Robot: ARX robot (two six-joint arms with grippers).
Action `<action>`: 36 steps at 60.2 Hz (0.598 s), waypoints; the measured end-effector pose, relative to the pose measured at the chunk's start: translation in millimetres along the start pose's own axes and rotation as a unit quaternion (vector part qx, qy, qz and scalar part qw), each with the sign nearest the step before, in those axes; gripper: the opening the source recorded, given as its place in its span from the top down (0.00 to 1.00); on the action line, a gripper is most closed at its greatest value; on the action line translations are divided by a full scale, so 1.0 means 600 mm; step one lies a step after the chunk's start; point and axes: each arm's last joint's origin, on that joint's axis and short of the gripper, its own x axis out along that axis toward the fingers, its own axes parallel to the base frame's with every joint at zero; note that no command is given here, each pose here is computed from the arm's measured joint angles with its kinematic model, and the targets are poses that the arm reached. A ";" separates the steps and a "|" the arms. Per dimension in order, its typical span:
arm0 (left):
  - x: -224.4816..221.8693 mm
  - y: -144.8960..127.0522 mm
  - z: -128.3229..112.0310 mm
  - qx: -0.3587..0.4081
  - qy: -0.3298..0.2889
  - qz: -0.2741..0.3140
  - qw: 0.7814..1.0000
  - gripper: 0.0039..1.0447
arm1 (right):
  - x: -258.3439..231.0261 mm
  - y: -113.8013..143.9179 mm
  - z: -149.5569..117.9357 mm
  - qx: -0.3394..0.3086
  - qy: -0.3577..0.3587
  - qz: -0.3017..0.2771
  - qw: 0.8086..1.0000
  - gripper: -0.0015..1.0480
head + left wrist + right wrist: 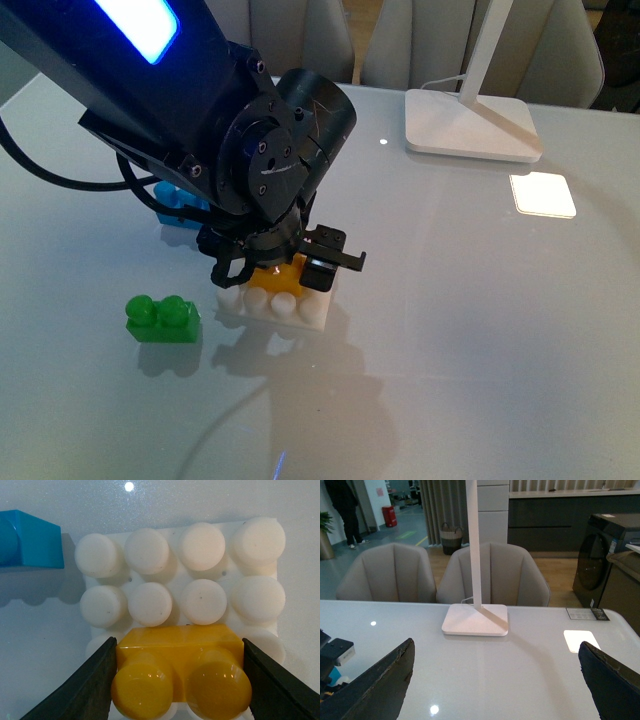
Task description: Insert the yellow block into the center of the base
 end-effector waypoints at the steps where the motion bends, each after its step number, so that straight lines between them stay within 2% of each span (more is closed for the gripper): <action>1: 0.000 0.000 0.000 -0.001 0.000 0.000 1.000 0.41 | 0.000 0.000 0.000 0.000 0.000 0.000 1.000 0.08; 36: 0.006 -0.004 -0.001 -0.018 -0.010 0.003 1.000 0.41 | 0.000 0.000 0.000 0.000 0.000 0.000 1.000 0.08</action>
